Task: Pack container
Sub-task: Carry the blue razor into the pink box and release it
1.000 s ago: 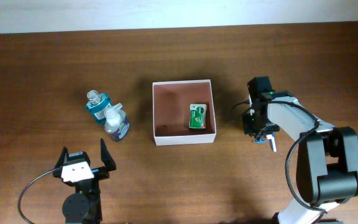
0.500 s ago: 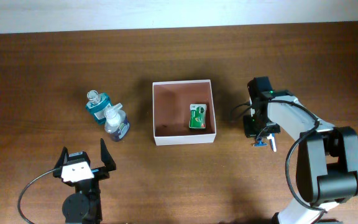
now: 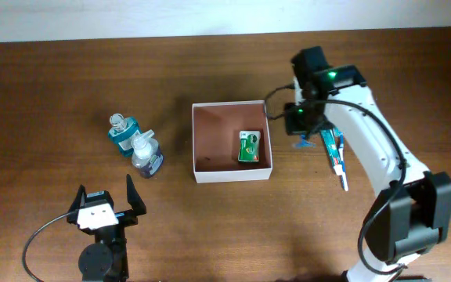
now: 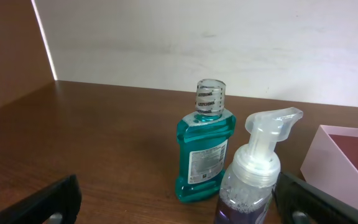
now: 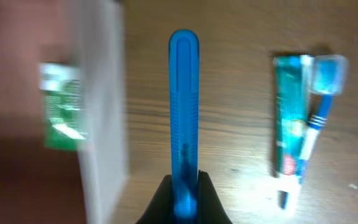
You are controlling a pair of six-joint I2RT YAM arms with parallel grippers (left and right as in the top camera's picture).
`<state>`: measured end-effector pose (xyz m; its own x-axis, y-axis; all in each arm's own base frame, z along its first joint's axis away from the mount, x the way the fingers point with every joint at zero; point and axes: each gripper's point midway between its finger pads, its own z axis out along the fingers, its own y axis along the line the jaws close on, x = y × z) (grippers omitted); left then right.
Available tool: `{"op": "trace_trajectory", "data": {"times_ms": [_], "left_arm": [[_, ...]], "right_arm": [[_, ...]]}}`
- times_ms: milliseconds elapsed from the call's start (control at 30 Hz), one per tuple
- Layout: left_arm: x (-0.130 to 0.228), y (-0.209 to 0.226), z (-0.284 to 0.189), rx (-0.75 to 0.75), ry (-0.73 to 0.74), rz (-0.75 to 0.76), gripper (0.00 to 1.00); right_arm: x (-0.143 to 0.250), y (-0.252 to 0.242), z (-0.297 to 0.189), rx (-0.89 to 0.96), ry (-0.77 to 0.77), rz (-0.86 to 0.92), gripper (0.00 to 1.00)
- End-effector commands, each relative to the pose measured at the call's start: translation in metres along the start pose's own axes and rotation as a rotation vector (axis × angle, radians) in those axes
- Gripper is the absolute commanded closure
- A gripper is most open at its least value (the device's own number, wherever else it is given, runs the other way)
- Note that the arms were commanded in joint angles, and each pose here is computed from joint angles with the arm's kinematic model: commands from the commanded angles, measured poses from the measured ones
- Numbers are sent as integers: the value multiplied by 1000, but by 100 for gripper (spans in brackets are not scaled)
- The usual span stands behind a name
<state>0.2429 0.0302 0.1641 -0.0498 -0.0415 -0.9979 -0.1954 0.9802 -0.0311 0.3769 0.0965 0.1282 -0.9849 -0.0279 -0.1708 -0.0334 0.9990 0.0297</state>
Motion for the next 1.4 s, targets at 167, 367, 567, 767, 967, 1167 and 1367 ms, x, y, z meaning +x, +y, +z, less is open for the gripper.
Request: {"op": "trace_trajectory", "data": {"times_ms": [167,367,567,767,967,1167,1367], "left_arm": [[3,0,0,5,1,16,1],[3,-1,0,6,1,16,0],[3,0,0,5,1,16,1],[3,-1,0,6,1,16,1],[3,-1,0,6,1,16,1],[3,-1,0,6,1,16,1],[3,-1,0,6,1,16,1]], "right_arm": [[-2,76,-15,-100,-80,-3,96],[-1,108,-11,-105,-119,-50,96],[2,122,10,-95,-101,-38,96],[0,121,40,-56,-65,-20,96],[3,119,65,-22,-27,-19,96],[8,117,94,7,21,-22,95],[12,114,107,25,47,-23,89]]}}
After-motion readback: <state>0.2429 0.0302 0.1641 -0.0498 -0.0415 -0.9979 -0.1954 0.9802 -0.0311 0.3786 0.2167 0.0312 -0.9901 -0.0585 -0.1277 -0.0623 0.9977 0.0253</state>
